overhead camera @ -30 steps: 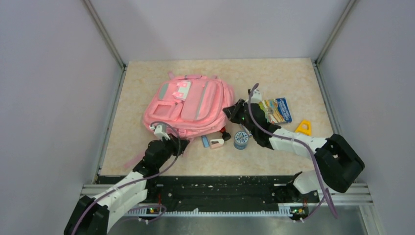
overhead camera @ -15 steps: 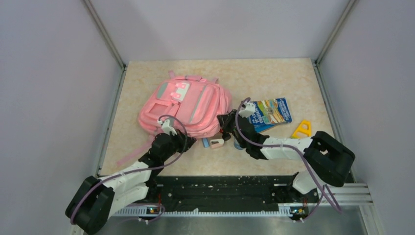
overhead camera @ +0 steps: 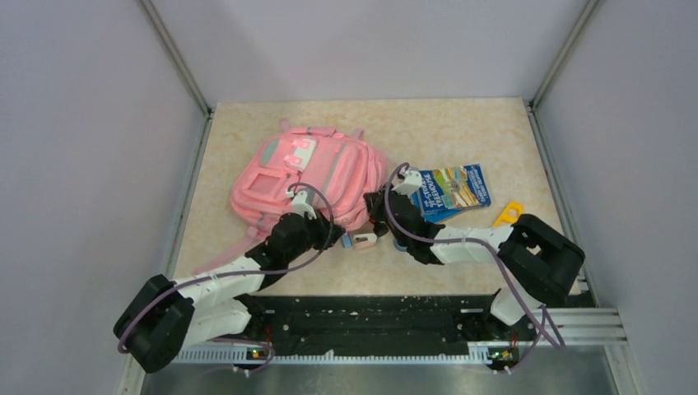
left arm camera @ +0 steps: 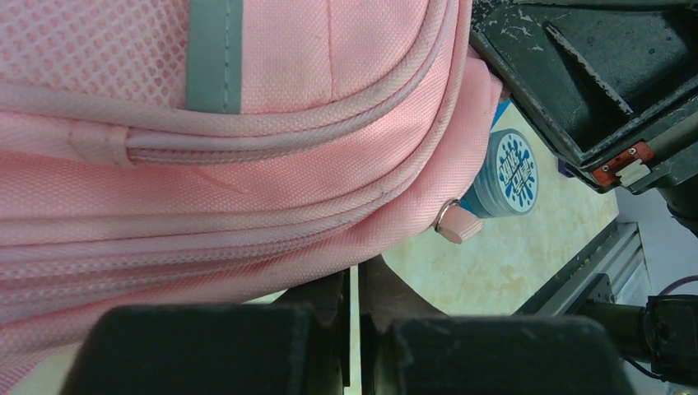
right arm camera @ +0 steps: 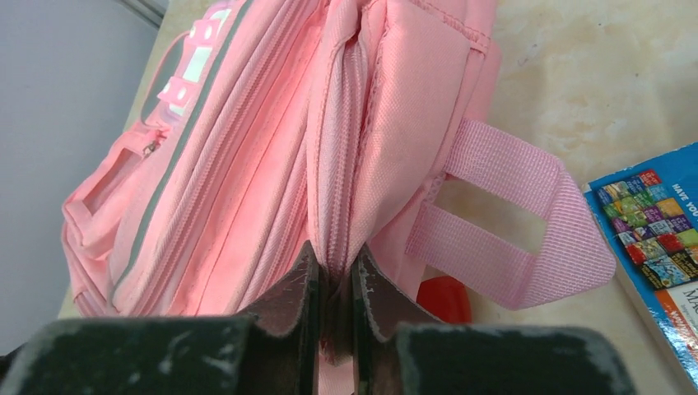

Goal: Pack the student bag
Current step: Unzip the student bag at the center of the board.

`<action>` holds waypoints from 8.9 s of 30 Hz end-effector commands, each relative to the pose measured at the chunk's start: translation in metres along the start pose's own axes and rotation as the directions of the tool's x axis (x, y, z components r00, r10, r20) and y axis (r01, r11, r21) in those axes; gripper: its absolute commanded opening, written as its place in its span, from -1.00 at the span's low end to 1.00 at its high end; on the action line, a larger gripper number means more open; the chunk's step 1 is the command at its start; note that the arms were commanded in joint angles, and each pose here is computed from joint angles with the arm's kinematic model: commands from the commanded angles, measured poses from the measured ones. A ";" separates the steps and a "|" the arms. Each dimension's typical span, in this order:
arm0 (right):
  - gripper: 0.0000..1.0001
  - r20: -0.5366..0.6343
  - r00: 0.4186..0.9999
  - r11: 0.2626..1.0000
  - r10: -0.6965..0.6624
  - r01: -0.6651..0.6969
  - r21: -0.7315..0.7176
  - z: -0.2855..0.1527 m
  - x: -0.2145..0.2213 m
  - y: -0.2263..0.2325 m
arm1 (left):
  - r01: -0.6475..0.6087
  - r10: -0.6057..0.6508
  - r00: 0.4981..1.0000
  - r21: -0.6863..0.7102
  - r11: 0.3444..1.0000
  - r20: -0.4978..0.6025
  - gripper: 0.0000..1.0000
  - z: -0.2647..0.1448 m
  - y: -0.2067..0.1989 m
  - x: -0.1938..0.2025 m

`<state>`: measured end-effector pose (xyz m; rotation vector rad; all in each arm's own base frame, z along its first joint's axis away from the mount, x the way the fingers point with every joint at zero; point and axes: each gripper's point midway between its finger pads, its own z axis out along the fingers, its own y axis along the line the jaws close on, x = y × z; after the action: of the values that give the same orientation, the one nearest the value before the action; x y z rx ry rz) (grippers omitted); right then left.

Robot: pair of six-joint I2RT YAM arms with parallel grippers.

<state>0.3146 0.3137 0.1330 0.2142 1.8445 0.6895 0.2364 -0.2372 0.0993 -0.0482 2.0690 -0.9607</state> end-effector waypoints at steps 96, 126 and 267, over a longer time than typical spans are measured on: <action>-1.00 -0.083 0.838 0.841 -0.540 0.533 -0.091 -0.021 0.086 0.066 | 0.263 -0.093 0.938 -0.510 0.819 0.334 -1.00 -0.084 0.152 -0.118; -1.00 0.032 0.912 0.851 -0.409 0.394 -0.348 -0.090 0.013 0.040 | -0.032 0.198 0.939 -0.502 0.864 0.281 0.51 -0.120 0.083 -0.153; -1.00 0.008 0.972 0.894 -0.234 0.218 -0.392 0.153 -0.068 0.032 | -0.770 0.688 0.495 -0.099 0.631 0.530 -1.00 -0.185 -0.138 -0.182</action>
<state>0.4508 0.3714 0.1478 -0.3232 1.7845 0.8968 0.2140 -0.1379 0.3069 0.5341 1.5466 -0.2499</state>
